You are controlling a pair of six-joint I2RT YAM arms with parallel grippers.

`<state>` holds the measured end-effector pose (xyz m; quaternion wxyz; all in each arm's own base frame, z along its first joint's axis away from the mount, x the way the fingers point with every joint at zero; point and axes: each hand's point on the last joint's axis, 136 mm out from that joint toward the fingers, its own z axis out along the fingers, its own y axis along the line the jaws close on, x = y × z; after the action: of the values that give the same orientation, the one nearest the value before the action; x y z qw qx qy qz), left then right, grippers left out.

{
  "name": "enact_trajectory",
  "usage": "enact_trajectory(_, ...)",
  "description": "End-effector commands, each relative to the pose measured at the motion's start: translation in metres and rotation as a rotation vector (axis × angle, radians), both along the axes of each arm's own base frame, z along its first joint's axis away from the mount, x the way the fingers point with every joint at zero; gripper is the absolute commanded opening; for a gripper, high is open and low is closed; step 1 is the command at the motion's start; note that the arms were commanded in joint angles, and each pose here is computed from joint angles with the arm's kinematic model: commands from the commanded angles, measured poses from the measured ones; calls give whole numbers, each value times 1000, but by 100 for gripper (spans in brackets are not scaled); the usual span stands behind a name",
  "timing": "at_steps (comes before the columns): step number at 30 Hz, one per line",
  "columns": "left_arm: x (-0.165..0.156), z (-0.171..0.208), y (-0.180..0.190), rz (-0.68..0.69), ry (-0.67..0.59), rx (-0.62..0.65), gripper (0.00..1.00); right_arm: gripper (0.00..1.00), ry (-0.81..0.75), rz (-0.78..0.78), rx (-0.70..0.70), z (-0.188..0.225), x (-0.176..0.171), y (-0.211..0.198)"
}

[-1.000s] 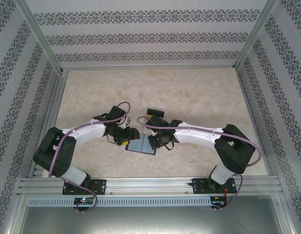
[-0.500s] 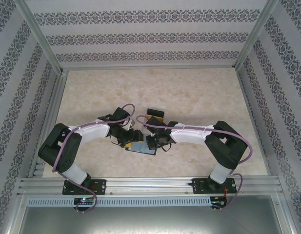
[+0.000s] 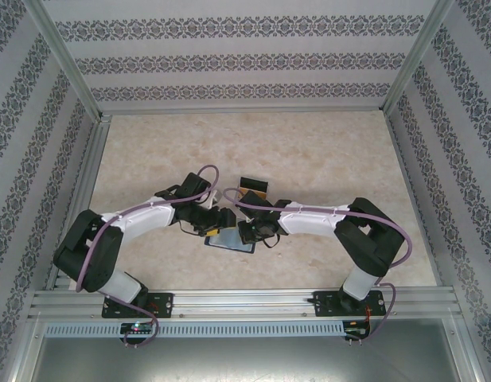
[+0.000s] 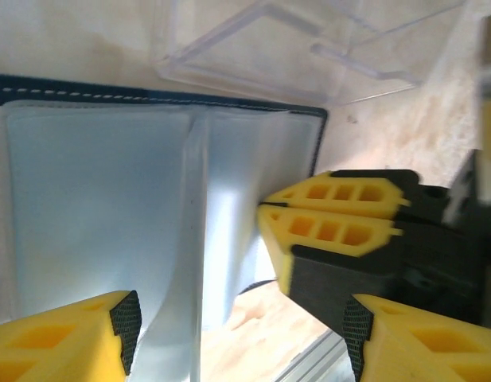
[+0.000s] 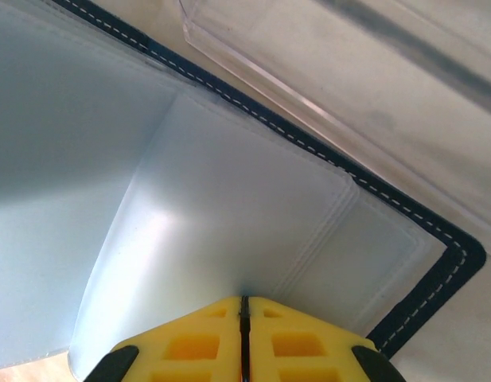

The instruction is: Take the credit cards out of the card holder

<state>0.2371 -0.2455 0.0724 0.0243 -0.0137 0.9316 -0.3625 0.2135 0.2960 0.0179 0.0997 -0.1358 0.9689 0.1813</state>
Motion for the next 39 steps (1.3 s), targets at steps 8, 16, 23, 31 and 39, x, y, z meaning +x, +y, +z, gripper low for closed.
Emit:
enact_trajectory(8,3,25,-11,-29,-61,-55,70,11,20,-55,-65,-6,-5,-26)
enact_trajectory(16,7,3,12,47,-34,67,69,23,-31,-115,-52,14,-4,-40)
enact_trajectory(23,2,-21,20,61,27,112,67,33,15,-172,34,9,-5,-31)
enact_trajectory(31,-6,-46,22,43,96,144,65,37,66,-203,77,-4,0,-20)
enact_trajectory(39,-9,-53,19,30,124,130,64,37,81,-193,251,6,6,16)
